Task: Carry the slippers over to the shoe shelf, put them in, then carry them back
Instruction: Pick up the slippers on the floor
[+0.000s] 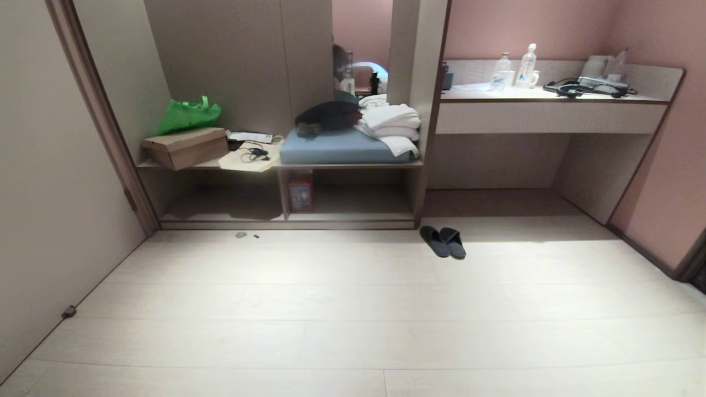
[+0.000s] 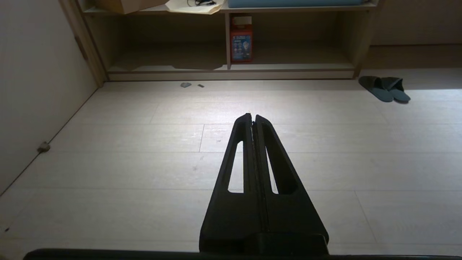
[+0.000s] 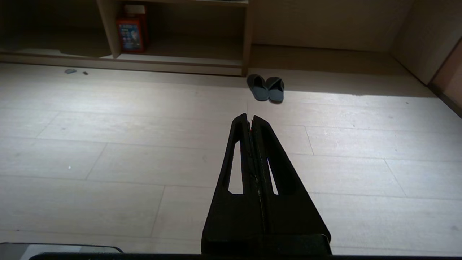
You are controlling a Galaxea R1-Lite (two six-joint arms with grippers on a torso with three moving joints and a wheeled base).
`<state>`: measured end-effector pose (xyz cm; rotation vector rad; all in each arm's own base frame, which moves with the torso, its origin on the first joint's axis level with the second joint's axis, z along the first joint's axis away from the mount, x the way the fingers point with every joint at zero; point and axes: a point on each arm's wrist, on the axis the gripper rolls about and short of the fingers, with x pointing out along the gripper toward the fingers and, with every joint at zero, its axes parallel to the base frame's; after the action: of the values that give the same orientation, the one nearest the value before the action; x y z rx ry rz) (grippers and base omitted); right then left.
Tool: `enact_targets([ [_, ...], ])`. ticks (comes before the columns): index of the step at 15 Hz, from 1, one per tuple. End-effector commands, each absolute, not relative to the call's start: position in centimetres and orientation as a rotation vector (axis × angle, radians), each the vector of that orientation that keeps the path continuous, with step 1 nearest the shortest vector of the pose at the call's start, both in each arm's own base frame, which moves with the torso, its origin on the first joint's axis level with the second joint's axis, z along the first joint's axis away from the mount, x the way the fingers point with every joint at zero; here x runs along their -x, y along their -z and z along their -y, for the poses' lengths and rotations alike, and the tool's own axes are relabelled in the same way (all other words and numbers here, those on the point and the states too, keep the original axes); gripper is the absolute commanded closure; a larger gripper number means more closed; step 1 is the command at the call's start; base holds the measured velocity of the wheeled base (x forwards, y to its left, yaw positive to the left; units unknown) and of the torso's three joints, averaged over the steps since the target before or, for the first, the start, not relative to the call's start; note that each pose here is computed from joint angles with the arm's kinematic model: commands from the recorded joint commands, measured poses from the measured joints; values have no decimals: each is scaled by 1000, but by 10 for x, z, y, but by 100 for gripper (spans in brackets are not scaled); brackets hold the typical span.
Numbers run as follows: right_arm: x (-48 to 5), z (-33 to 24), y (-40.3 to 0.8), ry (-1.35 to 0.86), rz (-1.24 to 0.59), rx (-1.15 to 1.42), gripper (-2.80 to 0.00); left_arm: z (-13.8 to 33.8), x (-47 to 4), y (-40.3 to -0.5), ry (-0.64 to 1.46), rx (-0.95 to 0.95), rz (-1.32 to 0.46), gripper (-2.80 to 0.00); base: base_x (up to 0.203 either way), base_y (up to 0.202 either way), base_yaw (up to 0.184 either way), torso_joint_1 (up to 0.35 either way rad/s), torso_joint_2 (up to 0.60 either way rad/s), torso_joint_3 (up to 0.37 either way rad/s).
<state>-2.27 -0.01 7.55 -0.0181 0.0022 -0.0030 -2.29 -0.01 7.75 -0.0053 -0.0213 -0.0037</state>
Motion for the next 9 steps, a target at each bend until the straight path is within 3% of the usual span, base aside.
enact_targets([
  [1,23,0,-76,3,-2,18,0,0,22,-76,3,6,13,0,197,0,2,-2,12,7],
  [9,23,0,-76,3,-3,18,0,0,22,-76,3,6,12,0,194,0,0,2,3,3],
])
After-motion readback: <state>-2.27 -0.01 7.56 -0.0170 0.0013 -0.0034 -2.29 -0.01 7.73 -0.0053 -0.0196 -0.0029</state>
